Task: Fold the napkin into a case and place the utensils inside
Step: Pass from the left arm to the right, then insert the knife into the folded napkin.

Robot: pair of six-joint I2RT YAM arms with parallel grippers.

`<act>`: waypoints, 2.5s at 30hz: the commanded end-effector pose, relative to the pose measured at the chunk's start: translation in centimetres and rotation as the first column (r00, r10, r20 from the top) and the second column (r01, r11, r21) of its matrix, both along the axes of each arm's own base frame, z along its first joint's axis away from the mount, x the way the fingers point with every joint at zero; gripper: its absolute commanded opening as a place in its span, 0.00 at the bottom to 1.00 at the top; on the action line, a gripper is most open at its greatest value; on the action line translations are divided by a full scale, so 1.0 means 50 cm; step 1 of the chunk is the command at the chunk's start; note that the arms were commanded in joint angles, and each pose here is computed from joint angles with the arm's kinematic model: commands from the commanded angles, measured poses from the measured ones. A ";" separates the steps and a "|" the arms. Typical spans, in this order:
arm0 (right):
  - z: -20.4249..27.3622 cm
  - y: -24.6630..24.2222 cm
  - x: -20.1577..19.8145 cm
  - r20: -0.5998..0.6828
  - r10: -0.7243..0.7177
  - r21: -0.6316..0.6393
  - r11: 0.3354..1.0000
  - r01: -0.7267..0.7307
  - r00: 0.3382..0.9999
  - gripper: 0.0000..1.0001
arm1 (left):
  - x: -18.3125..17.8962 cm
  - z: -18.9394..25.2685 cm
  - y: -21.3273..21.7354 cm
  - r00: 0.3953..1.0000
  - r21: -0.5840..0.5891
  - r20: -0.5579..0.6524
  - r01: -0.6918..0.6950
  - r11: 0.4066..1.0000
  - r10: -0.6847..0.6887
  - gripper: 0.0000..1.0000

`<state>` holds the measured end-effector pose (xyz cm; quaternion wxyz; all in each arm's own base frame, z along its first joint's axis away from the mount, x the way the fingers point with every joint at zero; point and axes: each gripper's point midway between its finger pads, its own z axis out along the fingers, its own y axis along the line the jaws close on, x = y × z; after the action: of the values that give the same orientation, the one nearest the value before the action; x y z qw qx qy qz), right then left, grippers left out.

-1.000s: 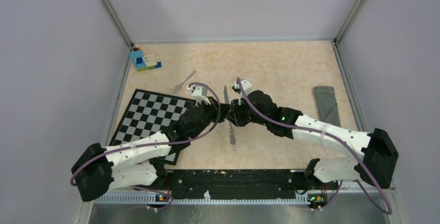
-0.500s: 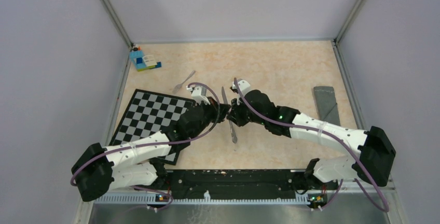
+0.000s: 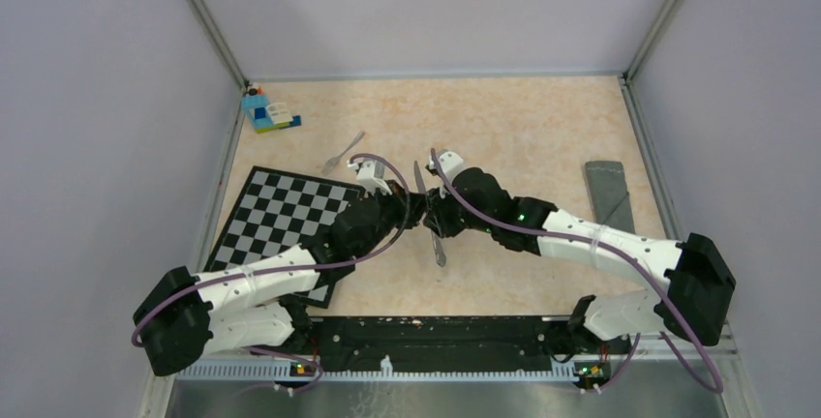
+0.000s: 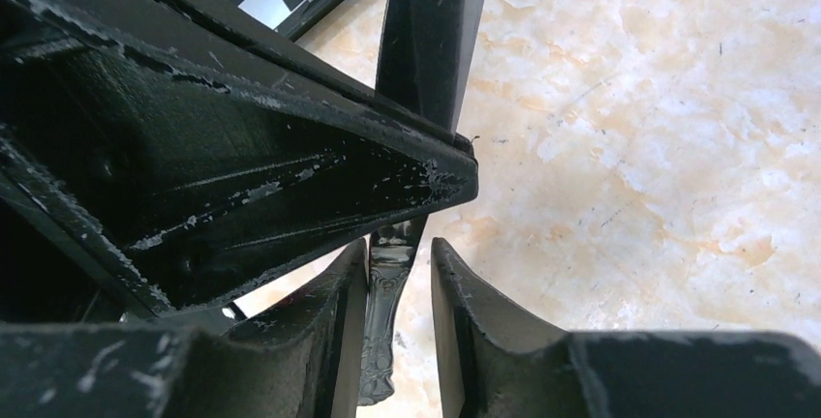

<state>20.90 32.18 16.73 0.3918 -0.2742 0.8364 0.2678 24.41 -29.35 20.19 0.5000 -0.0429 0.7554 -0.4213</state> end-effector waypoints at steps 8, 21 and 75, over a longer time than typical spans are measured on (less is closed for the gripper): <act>0.059 0.010 0.012 0.080 0.009 0.031 0.999 -0.011 0.997 0.00 | 0.005 0.063 -0.018 0.998 -0.084 0.055 0.016 0.996 -0.012 0.02; 0.098 -0.473 0.242 0.355 -0.221 -0.335 0.877 0.344 0.908 0.00 | -0.046 0.126 0.014 0.935 0.117 0.304 0.152 0.982 -0.181 0.99; -0.188 -0.900 0.445 0.036 -0.510 -0.482 0.744 0.462 0.859 0.00 | -0.127 0.111 0.126 0.876 0.259 0.404 0.169 0.951 -0.265 0.99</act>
<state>41.37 -12.90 6.05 0.2975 -0.1217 0.9455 -0.0522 18.12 -23.09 25.19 0.5959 0.1881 0.6792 -0.3850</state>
